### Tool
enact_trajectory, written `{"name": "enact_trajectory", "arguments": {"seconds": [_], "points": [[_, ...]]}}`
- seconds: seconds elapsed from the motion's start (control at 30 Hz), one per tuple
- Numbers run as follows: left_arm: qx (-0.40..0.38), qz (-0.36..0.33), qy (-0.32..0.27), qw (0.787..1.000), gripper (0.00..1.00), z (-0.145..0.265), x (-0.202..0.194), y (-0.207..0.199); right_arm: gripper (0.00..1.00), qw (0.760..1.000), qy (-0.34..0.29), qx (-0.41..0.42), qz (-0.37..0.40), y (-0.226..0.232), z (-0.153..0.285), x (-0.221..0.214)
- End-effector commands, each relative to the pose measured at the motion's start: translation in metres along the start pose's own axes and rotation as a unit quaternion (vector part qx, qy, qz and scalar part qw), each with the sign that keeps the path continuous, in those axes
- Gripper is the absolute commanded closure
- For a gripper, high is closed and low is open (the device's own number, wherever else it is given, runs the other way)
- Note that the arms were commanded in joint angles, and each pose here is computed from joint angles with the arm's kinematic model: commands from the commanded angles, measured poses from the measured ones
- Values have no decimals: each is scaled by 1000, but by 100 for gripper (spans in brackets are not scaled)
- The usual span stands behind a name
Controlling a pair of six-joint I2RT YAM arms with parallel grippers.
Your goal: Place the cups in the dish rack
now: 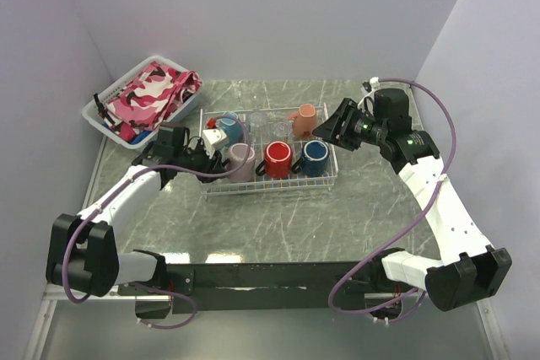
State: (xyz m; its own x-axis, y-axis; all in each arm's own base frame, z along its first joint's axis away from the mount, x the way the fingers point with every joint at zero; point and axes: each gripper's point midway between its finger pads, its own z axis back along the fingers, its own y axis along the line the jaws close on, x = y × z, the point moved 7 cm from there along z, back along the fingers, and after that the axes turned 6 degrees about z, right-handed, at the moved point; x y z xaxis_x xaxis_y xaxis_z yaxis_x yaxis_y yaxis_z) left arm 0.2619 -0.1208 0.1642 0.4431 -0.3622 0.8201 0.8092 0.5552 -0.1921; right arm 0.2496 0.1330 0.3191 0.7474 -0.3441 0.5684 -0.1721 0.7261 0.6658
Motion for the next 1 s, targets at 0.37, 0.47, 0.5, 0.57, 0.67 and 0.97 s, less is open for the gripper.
{"name": "enact_trajectory", "arguments": {"seconds": [0.37,0.47,0.5,0.57,0.67,0.97], "points": [[-1,113,97,989,50,11,-19,-6,45,1000,-20,8,17,6,13,2],[-8,116,65,991,50,17,10,-8,42,1000,-17,0,20,4,14,2],[-7,116,47,992,49,21,27,-9,42,1000,-17,-4,22,3,15,1],[-15,119,25,992,49,28,49,-12,35,999,-13,-9,35,5,17,2],[-13,121,-12,993,47,41,87,-14,24,997,9,-30,65,9,16,-1],[88,129,-66,986,23,55,151,-9,0,947,103,-215,213,34,-19,-31]]}}
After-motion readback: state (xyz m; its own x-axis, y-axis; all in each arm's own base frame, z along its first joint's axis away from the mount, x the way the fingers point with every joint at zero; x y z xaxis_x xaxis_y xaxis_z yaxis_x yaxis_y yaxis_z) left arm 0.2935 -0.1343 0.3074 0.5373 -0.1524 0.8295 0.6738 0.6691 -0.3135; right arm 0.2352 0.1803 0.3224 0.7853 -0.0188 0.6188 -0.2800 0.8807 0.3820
